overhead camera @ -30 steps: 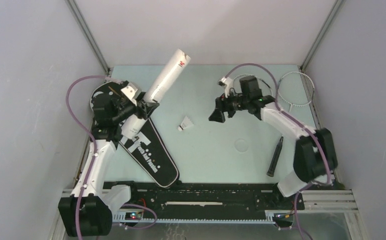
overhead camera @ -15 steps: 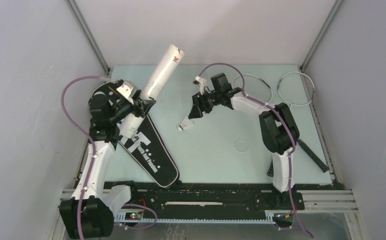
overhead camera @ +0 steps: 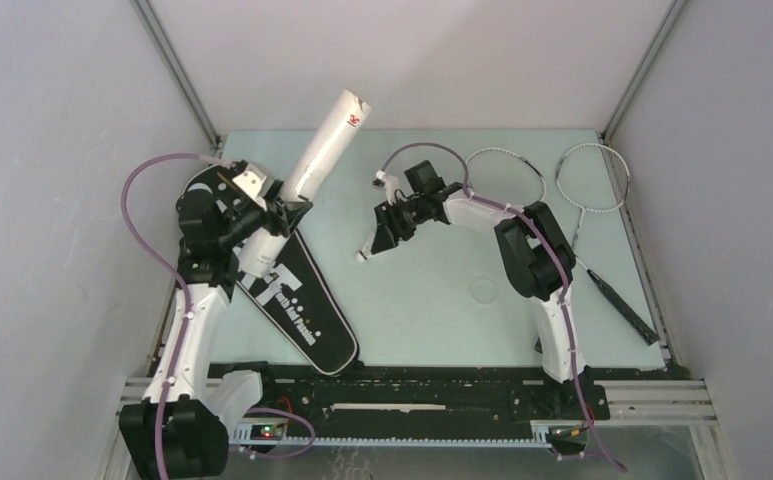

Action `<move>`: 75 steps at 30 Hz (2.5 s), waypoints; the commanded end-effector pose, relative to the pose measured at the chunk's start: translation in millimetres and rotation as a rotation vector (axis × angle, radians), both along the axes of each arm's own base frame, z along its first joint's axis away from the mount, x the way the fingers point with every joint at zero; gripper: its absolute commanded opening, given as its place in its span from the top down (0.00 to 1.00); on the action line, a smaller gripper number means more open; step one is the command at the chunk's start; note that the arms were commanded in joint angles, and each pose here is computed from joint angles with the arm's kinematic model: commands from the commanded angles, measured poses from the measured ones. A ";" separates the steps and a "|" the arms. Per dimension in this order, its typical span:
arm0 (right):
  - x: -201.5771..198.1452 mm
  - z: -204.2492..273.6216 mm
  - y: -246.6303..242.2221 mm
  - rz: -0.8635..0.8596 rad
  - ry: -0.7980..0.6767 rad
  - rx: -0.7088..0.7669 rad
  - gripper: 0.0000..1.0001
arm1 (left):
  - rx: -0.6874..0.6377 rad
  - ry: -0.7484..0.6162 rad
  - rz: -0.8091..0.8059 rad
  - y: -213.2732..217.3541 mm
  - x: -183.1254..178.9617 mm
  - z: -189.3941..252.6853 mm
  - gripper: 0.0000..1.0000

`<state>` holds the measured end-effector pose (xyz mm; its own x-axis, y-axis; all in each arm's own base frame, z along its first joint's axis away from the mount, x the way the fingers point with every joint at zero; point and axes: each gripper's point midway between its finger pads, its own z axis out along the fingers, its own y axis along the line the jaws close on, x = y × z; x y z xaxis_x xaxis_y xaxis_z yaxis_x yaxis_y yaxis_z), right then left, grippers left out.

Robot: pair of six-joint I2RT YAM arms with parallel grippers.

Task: Pack up the badminton gear
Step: Pick up the shuttlecock at the center of the board, then place the shuttlecock at the shuttle tube.

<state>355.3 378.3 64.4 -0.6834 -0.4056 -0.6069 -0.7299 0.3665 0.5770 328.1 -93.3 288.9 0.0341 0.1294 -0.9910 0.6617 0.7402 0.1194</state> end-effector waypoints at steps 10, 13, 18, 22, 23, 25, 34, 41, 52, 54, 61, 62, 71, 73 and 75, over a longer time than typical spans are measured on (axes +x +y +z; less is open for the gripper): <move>-2.2 40.0 -3.3 0.035 -0.024 0.054 0.90 | 0.006 -0.056 -0.048 -5.6 -13.3 10.3 0.64; -3.3 67.1 -20.8 0.025 -0.059 0.080 1.00 | 0.005 -0.052 -0.077 -9.0 -15.2 9.0 0.64; -12.8 118.6 -63.4 0.004 -0.189 0.105 1.00 | 0.002 -0.030 -0.144 -17.9 -19.8 0.5 0.64; -19.3 166.3 -112.1 -0.075 -0.302 0.131 1.00 | 0.017 -0.017 -0.205 -26.0 -24.7 -9.1 0.64; -22.3 174.8 -123.0 -0.091 -0.317 0.131 1.00 | 0.022 -0.015 -0.227 -29.1 -27.2 -11.7 0.64; -28.5 192.7 -145.6 -0.119 -0.355 0.132 1.00 | 0.041 -0.014 -0.285 -37.6 -33.7 -16.4 0.64; -82.3 260.7 -210.0 -0.174 -0.650 0.073 1.00 | 0.150 -0.030 -0.646 -80.8 -86.5 -43.9 0.63; -131.0 272.2 -216.3 -0.079 -0.737 0.067 1.00 | 0.186 -0.045 -0.726 -89.3 -100.0 -54.6 0.63; -162.9 262.6 -201.8 0.073 -0.718 0.102 1.00 | 0.182 -0.071 -0.780 -93.9 -110.0 -55.0 0.61; -163.9 260.2 -197.0 0.096 -0.707 0.109 1.00 | 0.178 -0.071 -0.785 -94.6 -111.2 -54.1 0.61; -163.5 248.4 -178.1 0.156 -0.675 0.109 1.00 | 0.173 -0.068 -0.790 -94.8 -113.6 -53.2 0.61; -162.2 246.2 -176.1 0.158 -0.672 0.104 1.00 | 0.174 -0.071 -0.790 -94.8 -113.6 -53.0 0.61; -156.6 239.7 -161.2 0.172 -0.645 0.116 1.00 | 0.168 -0.068 -0.799 -95.9 -114.5 -54.2 0.61; -155.0 239.9 -156.4 0.174 -0.637 0.128 1.00 | 0.167 -0.065 -0.802 -96.4 -115.0 -55.1 0.61; -153.0 239.8 -150.9 0.178 -0.630 0.138 1.00 | 0.168 -0.064 -0.804 -97.1 -115.3 -55.4 0.61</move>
